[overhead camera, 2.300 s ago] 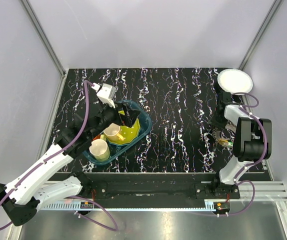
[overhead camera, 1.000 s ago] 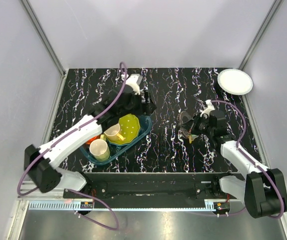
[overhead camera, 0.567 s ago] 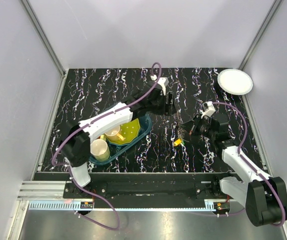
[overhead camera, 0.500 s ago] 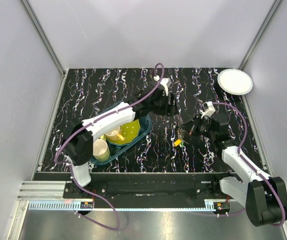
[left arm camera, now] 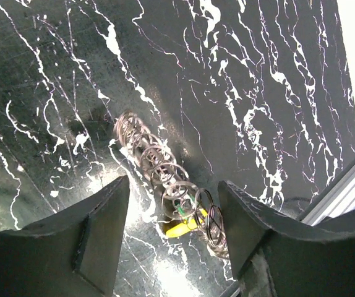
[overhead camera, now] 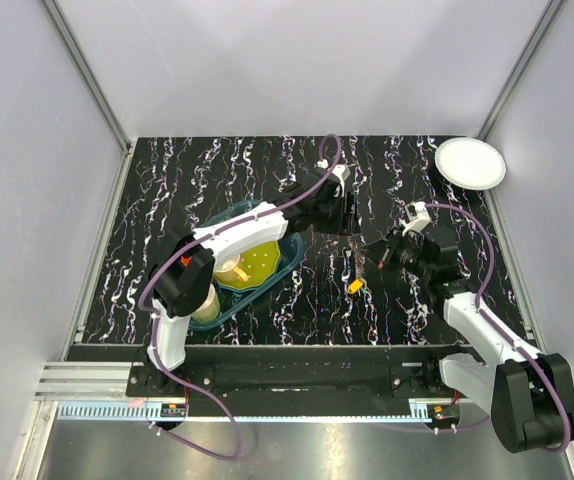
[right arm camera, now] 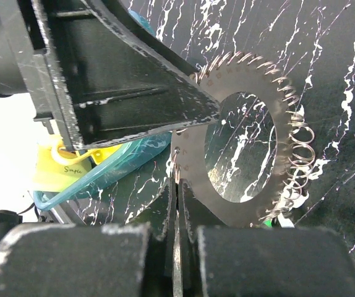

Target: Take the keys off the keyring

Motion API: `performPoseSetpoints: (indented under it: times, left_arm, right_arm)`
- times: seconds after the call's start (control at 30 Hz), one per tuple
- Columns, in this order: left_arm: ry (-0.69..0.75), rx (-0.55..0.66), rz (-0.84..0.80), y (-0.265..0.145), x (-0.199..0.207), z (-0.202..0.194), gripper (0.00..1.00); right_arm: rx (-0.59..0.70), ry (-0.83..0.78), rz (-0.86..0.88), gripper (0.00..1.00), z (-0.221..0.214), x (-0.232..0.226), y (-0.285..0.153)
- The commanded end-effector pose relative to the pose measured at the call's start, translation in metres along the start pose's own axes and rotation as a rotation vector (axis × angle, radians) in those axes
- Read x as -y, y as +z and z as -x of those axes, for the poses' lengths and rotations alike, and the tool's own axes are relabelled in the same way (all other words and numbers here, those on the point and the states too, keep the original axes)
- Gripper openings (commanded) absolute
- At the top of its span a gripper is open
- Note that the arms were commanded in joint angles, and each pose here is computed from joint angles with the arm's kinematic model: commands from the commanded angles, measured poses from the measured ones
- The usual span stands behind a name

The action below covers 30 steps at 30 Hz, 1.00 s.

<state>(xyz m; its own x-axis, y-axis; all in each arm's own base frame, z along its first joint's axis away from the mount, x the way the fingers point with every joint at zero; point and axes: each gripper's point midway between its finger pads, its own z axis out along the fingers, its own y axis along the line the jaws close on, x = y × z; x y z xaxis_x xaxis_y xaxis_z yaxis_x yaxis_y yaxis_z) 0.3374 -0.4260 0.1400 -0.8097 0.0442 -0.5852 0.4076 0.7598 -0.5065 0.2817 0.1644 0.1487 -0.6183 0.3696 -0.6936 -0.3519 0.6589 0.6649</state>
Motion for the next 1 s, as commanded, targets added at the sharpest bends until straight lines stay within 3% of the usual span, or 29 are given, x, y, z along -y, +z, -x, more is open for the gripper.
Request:
performPoseSetpoints:
  times: [0.0,0.17,0.2,0.27,0.43,0.47,0.57,0.77,0.83,0.97]
  left_arm:
    - [-0.013,0.019,-0.068,0.004,0.022,0.014,0.6]
    - [-0.014,-0.023,-0.121,0.009,0.03,0.006,0.34]
    - [-0.01,-0.023,-0.124,0.009,0.03,0.006,0.18]
    - [-0.007,-0.026,-0.137,0.008,0.032,0.006,0.01]
    - [0.024,-0.051,-0.18,0.004,0.031,0.0,0.0]
    - [0.043,-0.044,-0.204,0.001,0.032,0.003,0.0]
    - [0.071,-0.046,-0.253,-0.007,0.028,0.002,0.0]
    - [0.192,-0.065,-0.369,-0.033,0.031,-0.004,0.0]
    - [0.237,-0.054,-0.399,-0.048,0.039,-0.001,0.0]
    - [0.328,-0.033,-0.48,-0.078,0.053,-0.002,0.0]
  right_arm:
    - [0.082,-0.068,0.064,0.0,0.022,-0.016,0.0]
    - [0.085,-0.068,0.047,0.02,0.024,-0.012,0.002]
    - [0.085,-0.064,0.044,0.04,0.023,-0.011,0.003]
    - [0.08,-0.05,0.043,0.09,0.021,-0.009,0.005]
    - [0.066,-0.029,0.043,0.28,0.016,-0.006,0.007]
    - [0.06,-0.026,0.038,0.38,0.015,-0.006,0.006]
    - [0.076,-0.036,0.018,0.52,0.02,-0.008,0.0]
    - [0.216,-0.143,-0.132,0.59,0.059,-0.001,-0.018]
    - [0.26,-0.226,-0.198,0.66,0.082,-0.001,-0.027]
    - [0.183,-0.303,-0.207,0.76,0.107,-0.026,-0.035]
